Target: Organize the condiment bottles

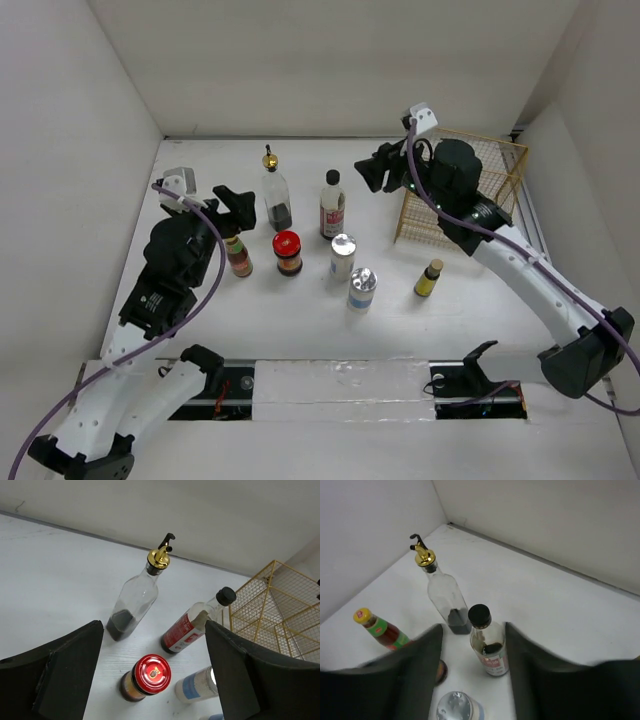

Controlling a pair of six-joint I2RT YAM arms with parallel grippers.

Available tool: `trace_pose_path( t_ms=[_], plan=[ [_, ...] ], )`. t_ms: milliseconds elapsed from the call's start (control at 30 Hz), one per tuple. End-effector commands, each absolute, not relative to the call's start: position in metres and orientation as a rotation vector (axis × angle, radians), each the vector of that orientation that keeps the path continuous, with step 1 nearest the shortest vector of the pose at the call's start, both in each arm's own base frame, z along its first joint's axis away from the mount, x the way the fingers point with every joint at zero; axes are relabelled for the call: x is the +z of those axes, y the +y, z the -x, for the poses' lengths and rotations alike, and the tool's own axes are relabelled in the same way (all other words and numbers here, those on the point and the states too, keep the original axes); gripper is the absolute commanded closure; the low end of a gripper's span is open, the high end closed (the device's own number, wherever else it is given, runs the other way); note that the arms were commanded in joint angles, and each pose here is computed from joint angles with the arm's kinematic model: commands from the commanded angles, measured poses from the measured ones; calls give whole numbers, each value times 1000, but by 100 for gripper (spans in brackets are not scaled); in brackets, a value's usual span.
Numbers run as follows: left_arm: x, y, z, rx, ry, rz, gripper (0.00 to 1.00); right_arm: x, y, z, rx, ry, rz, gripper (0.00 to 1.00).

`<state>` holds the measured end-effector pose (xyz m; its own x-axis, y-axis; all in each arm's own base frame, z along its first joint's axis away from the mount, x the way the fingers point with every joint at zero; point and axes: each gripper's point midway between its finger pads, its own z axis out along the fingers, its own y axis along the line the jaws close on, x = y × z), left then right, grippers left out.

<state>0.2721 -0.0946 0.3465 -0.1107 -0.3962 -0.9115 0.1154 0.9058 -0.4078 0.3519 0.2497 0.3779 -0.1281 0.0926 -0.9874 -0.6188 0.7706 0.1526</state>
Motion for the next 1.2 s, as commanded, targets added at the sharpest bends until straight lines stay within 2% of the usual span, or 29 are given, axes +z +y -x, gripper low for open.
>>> trace_pose_path(
  t_ms=[0,33,100,167,233,300,333,367,433,467,500,567,633,867,1167],
  plan=[
    [367,-96,-265,-482,1546,184,20,402,268,-347,672,1536,464,46],
    [370,-95,-262,-487,1533,186,20,393,271,-352,669,1556,468,68],
    [368,-89,-262,-464,1530,209,20,394,288,-346,690,1548,509,100],
    [359,-88,-263,-461,1535,226,30,390,303,-348,697,1557,539,100],
    [359,-86,-264,-450,1533,237,60,389,317,-346,694,1555,564,100],
    [359,-86,-264,-450,1533,237,84,381,328,-354,691,1567,584,97],
    [356,-86,-264,-445,1544,235,91,377,335,-354,695,1582,597,82],
    [356,-84,-264,-445,1542,250,94,372,344,-357,699,1595,609,72],
    [356,-83,-264,-437,1540,258,86,363,350,-361,703,1623,627,52],
    [353,-84,-266,-433,1549,257,78,365,353,-364,704,1620,626,35],
    [351,-82,-266,-428,1555,271,60,348,363,-367,704,1654,661,30],
    [355,-78,-264,-428,1540,293,45,338,371,-373,704,1692,680,22],
    [355,-77,-263,-433,1528,295,34,327,385,-379,696,1720,729,21],
    [358,-81,-263,-453,1523,279,26,312,418,-407,713,1710,772,20],
    [356,-82,-261,-461,1524,272,26,293,459,-413,798,1689,848,21]
  ],
)
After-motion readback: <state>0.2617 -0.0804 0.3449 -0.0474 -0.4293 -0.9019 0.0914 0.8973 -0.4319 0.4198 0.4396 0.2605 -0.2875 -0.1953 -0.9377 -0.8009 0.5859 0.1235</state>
